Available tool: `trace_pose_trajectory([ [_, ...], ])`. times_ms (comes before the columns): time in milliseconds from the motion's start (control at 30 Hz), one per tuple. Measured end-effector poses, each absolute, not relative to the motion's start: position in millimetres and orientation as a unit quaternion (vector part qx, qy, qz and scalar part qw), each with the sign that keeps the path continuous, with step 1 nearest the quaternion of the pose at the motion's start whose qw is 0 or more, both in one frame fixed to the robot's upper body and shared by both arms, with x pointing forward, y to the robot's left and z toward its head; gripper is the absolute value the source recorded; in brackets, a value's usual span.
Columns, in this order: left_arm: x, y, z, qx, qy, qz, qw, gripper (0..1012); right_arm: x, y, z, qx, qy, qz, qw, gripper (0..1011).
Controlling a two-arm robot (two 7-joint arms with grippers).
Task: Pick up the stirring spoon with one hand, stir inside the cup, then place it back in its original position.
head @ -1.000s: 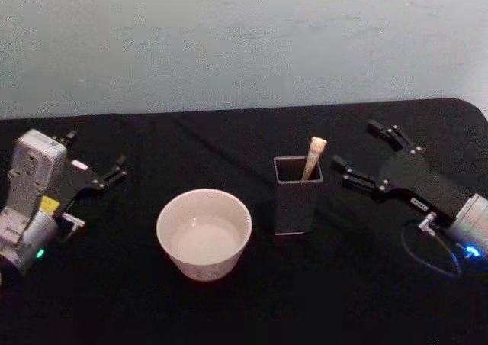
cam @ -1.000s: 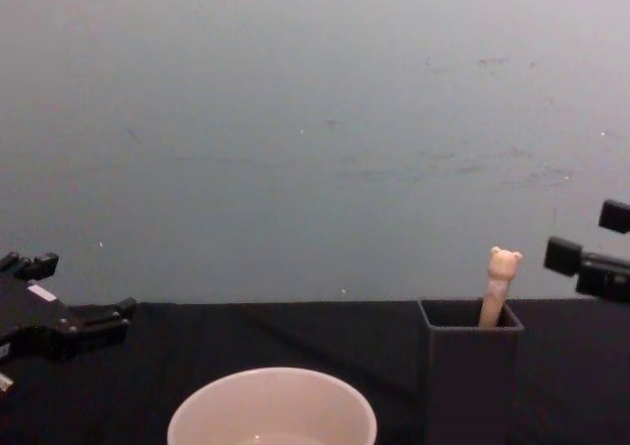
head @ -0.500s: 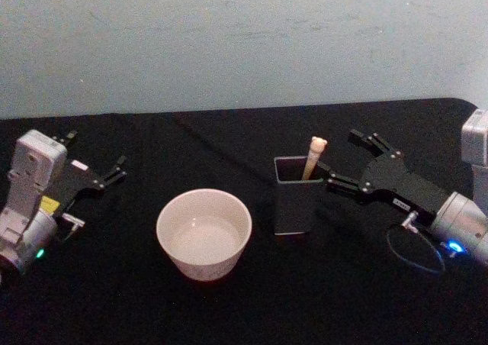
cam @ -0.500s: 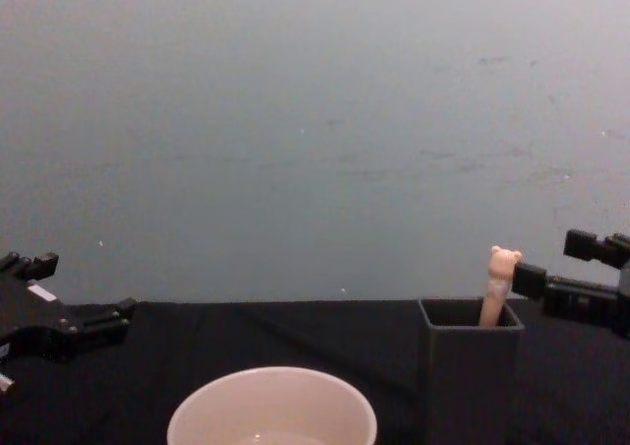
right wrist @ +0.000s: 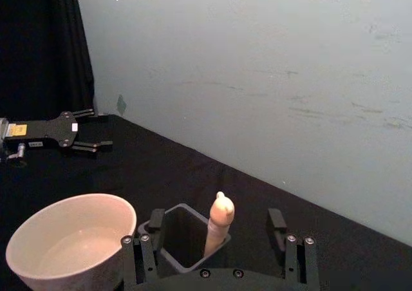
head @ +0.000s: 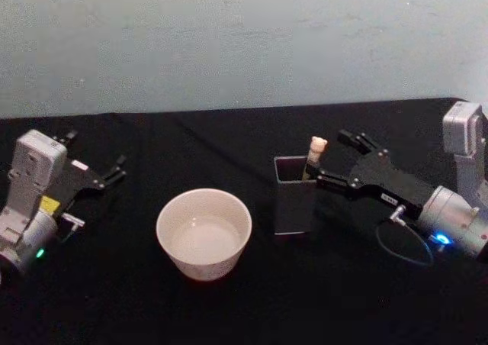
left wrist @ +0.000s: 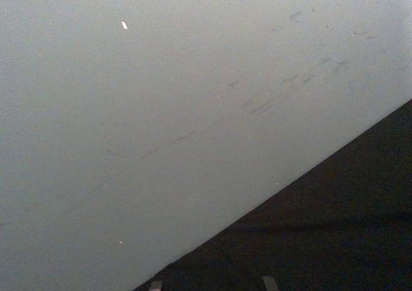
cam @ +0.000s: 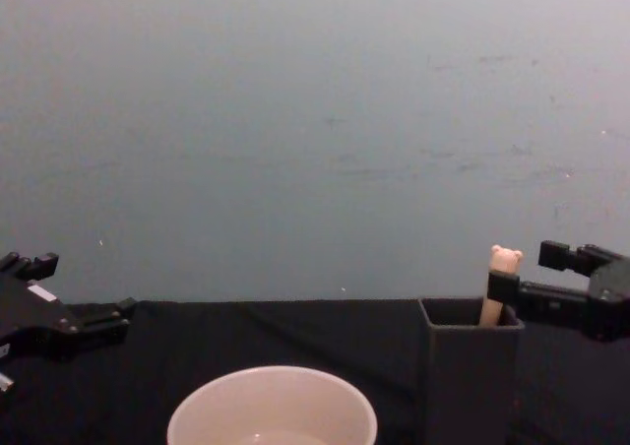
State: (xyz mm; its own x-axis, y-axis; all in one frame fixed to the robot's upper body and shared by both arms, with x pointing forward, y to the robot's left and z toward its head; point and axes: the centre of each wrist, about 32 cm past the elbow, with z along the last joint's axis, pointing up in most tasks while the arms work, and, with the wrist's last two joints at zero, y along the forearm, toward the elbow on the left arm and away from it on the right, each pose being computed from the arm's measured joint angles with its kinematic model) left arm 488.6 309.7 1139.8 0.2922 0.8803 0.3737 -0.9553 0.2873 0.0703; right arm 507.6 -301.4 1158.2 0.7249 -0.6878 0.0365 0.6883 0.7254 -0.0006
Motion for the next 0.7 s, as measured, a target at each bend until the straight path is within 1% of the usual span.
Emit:
trace_pose_trajectory([
  [400,488.6,309.7,1139.8,0.141,-0.132,0.58,0.791,1001,519.5,-299.9,1159.7,-0.011,-0.008,-0.374,0.928,1002],
  [700,488.6,309.7,1139.8,0.141,-0.132,0.58,0.791,1001,523.1,-298.0,1158.7,-0.013,-0.002,-0.371,0.928,1002],
])
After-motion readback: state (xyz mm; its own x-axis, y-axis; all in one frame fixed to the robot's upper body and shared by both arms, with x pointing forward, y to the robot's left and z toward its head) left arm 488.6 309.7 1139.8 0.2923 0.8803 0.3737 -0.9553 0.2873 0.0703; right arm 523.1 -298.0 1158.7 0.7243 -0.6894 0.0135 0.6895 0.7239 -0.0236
